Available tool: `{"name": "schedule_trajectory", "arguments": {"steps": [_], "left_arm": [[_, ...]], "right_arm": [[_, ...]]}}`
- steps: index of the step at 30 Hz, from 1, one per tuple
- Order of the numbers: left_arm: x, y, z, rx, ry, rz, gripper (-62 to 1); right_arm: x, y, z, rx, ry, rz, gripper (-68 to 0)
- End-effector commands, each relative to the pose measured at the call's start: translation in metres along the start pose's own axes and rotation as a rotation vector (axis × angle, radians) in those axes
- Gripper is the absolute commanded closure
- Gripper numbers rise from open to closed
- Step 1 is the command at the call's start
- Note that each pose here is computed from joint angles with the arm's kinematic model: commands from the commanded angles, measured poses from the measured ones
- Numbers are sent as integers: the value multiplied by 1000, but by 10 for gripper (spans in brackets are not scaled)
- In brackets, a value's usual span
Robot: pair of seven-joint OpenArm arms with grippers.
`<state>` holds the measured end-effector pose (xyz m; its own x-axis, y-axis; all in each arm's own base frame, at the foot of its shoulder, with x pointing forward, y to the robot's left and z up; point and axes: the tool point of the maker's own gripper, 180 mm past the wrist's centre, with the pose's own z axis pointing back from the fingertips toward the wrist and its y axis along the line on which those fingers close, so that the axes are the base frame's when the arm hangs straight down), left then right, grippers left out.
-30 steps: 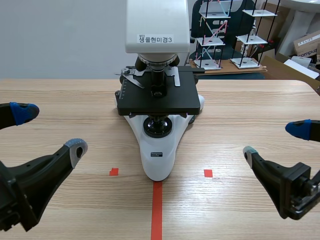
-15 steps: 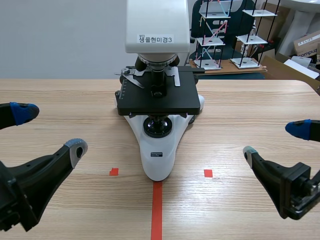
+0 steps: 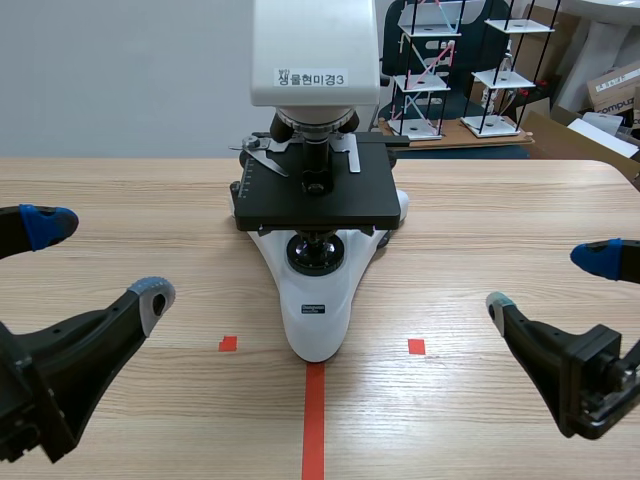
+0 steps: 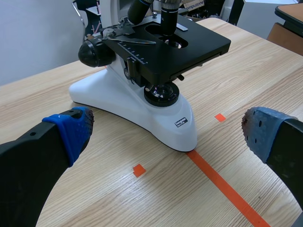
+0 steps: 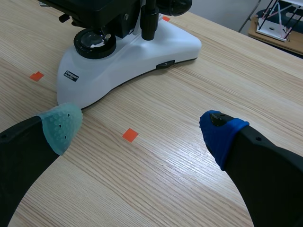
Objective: Point at the revolving nosepiece
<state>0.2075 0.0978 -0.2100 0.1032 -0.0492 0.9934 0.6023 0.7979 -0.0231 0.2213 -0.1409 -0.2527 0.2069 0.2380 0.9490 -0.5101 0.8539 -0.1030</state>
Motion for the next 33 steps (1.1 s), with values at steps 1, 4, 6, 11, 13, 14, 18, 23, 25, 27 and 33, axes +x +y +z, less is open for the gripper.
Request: {"name": "schedule_trajectory", "arguments": {"steps": [1, 4, 6, 11, 13, 14, 18, 23, 25, 27, 33], "left_arm": [[7, -2, -1, -3, -32, 8, -623], [7, -2, -1, -3, -32, 8, -623], [7, -2, -1, -3, -31, 8, -623], [7, -2, -1, -3, -27, 8, -623], [7, -2, -1, -3, -27, 8, -623], [7, -2, -1, -3, -27, 8, -623], [7, -2, -1, -3, -28, 8, -623], [7, -2, -1, -3, -28, 8, -623], [7, -2, -1, -3, -28, 8, -623], [7, -2, -1, -3, -28, 8, -623], [7, -2, -1, -3, -27, 8, -623]], "right_arm": [[7, -3, 0, -2, -22, 15, -544], [7, -3, 0, -2, -19, 14, -544], [7, -3, 0, -2, -19, 14, -544], [7, -3, 0, -3, -20, 16, -492], [8, -4, 0, -9, -23, 32, -371], [9, -5, -1, -13, -26, 49, -287], [22, -14, -9, -26, -56, 123, 4], [59, -30, -23, -55, -175, 179, 2], [76, -36, -27, -62, -233, 199, 2], [89, -39, -32, -54, -276, 218, 2], [106, -41, -53, 23, -331, 243, 2]]}}
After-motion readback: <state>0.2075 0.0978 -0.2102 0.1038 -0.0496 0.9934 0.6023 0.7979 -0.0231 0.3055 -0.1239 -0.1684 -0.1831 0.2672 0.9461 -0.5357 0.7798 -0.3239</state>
